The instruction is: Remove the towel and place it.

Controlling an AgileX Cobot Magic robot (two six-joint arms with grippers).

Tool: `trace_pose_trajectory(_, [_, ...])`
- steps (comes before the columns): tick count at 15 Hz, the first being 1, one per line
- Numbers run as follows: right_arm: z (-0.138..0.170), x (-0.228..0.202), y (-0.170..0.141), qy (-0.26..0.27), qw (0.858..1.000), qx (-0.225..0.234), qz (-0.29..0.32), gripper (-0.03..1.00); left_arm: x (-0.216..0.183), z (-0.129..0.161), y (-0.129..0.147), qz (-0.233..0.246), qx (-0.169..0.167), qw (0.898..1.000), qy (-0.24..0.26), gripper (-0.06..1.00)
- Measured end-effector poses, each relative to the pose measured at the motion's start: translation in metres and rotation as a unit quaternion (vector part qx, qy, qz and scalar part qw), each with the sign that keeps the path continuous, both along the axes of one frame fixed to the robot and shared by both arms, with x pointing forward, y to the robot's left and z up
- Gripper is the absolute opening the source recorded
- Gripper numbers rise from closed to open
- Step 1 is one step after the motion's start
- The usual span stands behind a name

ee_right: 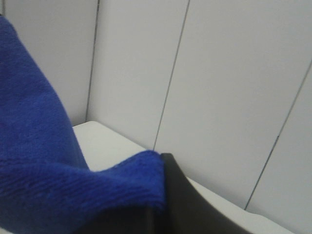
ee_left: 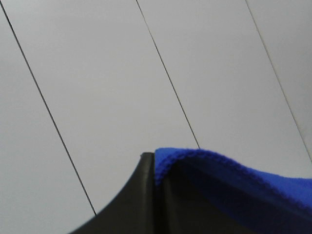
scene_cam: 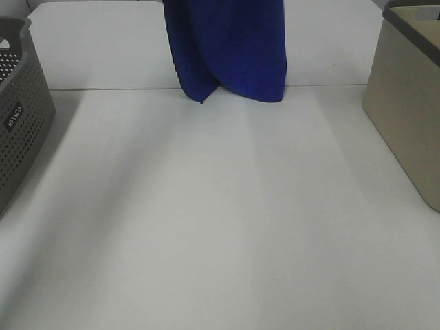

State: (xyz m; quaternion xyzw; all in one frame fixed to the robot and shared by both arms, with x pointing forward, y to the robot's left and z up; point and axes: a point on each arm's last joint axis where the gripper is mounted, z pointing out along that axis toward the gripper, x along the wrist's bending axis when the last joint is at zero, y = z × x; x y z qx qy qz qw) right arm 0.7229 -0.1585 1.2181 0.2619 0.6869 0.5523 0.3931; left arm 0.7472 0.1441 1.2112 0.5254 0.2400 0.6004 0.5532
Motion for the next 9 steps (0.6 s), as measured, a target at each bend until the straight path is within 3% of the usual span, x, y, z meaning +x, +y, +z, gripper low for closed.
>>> trace_pose_trajectory(2, [0.004, -0.005, -0.013, 0.024, 0.999, -0.011, 0.02, 0.02, -0.012, 0.017, 0.001, 0.01, 0.002, 1.0, 0.02, 0.0])
trace_pose_trajectory(5, [0.011, -0.004, -0.048, 0.044, 0.998, 0.039, 0.027, 0.02, -0.025, 0.033, 0.004, 0.017, -0.001, 0.999, 0.04, 0.0])
trace_pose_trajectory(9, [0.027, -0.014, -0.058, 0.04, 0.997, 0.057, 0.045, 0.02, -0.039, 0.046, 0.003, 0.02, -0.008, 0.998, 0.066, 0.0])
